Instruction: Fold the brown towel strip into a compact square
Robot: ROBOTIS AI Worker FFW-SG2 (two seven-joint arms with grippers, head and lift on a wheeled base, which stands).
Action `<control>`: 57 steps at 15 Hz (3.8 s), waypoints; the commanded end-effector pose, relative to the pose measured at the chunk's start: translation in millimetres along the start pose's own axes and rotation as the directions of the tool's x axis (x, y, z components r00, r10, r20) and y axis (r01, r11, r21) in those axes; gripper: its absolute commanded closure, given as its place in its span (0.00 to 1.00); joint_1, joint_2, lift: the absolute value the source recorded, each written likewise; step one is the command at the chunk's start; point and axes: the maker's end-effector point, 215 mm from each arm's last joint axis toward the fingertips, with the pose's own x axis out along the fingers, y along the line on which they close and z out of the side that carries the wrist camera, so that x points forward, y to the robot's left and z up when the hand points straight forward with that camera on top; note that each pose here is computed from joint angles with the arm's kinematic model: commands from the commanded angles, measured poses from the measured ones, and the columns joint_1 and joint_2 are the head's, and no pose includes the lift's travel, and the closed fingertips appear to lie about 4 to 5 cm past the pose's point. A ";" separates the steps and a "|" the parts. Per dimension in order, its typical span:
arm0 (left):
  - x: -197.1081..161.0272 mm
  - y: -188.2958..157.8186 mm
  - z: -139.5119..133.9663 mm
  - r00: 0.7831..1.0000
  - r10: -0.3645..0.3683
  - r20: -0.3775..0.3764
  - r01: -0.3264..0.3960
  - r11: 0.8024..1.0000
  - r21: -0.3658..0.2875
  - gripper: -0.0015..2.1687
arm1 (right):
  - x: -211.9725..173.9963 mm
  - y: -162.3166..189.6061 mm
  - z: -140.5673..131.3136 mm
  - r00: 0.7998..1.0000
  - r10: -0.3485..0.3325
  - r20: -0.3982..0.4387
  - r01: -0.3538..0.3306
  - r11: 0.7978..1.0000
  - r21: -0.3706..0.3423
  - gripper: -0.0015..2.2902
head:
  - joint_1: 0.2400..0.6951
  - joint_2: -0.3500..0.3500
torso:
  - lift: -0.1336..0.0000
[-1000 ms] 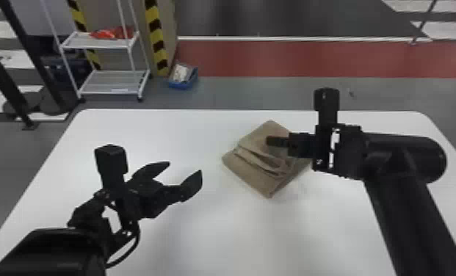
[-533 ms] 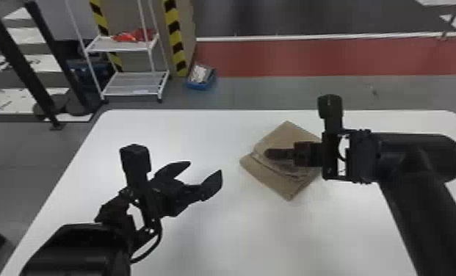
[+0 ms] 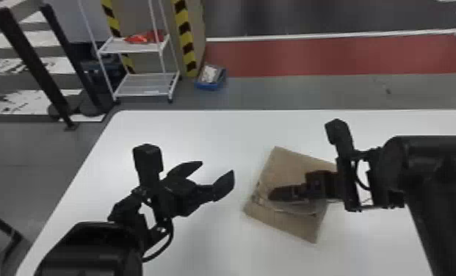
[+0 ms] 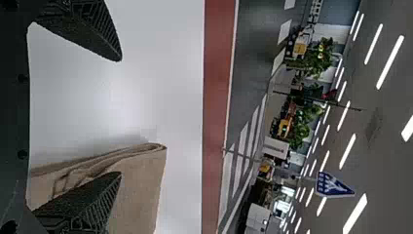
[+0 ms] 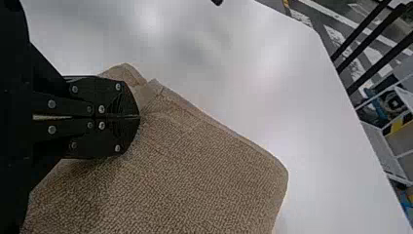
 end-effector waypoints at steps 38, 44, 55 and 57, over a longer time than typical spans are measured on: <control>-4.4 11.1 -6.5 1.000 0.020 -0.014 -0.020 1.000 -0.005 0.03 | -101.3 -45.8 -20.2 0.936 -0.341 -0.089 0.284 0.880 -0.380 0.13 | 1.00 0.52 | 0.07; -5.3 13.1 -8.0 1.000 0.024 -0.016 -0.024 1.000 -0.007 0.03 | -97.5 -33.3 -14.1 0.937 -0.339 -0.082 0.277 0.866 -0.416 0.13 | 1.00 0.53 | 0.07; -6.4 12.0 -7.6 1.000 0.023 -0.014 -0.023 1.000 -0.006 0.03 | -87.8 -19.3 -12.6 0.926 -0.369 -0.075 0.293 0.831 -0.472 0.13 | 1.00 0.56 | 0.07; -5.8 10.0 -7.8 1.000 0.019 -0.015 -0.019 1.000 -0.006 0.03 | -74.8 -17.5 -20.1 0.918 -0.383 -0.101 0.291 0.825 -0.484 0.13 | 1.00 0.57 | 0.07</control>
